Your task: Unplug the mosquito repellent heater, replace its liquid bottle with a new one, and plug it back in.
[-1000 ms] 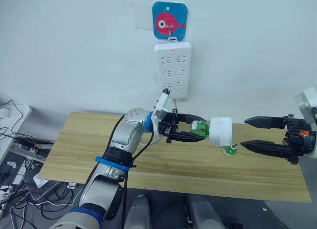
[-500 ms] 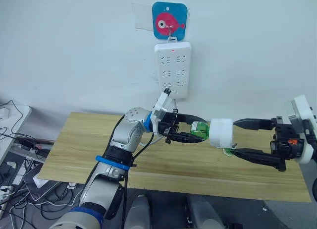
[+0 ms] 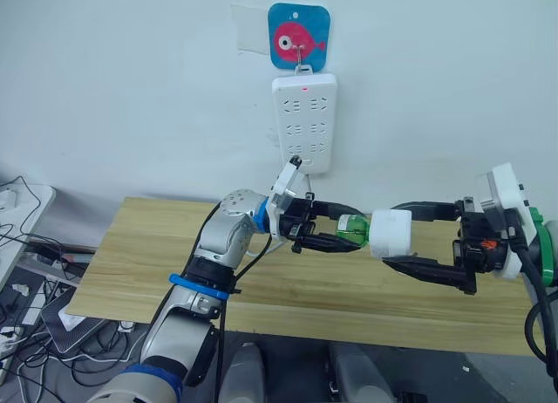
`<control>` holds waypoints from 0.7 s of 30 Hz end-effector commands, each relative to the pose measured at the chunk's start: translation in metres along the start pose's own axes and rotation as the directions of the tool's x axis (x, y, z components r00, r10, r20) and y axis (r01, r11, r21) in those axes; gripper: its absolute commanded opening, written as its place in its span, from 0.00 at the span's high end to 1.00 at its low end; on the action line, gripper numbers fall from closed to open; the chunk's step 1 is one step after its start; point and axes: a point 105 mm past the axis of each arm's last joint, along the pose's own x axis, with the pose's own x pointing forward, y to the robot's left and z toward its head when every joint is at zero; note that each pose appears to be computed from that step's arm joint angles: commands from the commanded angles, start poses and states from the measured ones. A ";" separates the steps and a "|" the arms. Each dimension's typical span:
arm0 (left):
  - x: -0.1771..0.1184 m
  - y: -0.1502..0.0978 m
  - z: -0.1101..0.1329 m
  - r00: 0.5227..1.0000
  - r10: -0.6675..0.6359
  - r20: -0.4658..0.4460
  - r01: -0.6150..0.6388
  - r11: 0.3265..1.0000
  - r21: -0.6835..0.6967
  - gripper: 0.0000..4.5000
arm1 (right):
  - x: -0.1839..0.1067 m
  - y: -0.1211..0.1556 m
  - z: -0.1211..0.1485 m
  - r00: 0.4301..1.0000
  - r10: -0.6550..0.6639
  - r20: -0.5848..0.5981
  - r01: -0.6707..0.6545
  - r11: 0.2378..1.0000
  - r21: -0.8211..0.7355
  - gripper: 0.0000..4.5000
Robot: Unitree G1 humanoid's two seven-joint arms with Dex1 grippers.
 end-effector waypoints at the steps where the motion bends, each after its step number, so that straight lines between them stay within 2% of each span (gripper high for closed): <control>1: 0.005 -0.004 0.012 0.999 -0.031 0.022 0.030 0.999 0.045 0.50 | 0.001 0.002 0.006 1.000 0.012 0.021 -0.012 0.999 -0.038 0.20; 3: 0.005 -0.004 0.012 0.999 -0.029 0.023 0.028 0.999 0.044 0.50 | 0.001 0.002 0.006 1.000 0.013 0.021 -0.012 0.999 -0.039 0.35; 13: 0.003 -0.005 0.012 1.000 -0.028 0.011 0.027 0.999 0.034 0.50 | -0.005 -0.005 0.012 1.000 -0.008 0.026 0.010 0.999 -0.042 0.35; 21: 0.003 -0.002 0.011 1.000 -0.023 0.004 0.023 0.999 0.037 0.50 | 0.001 0.001 0.018 0.999 0.019 0.031 -0.017 0.999 -0.051 0.35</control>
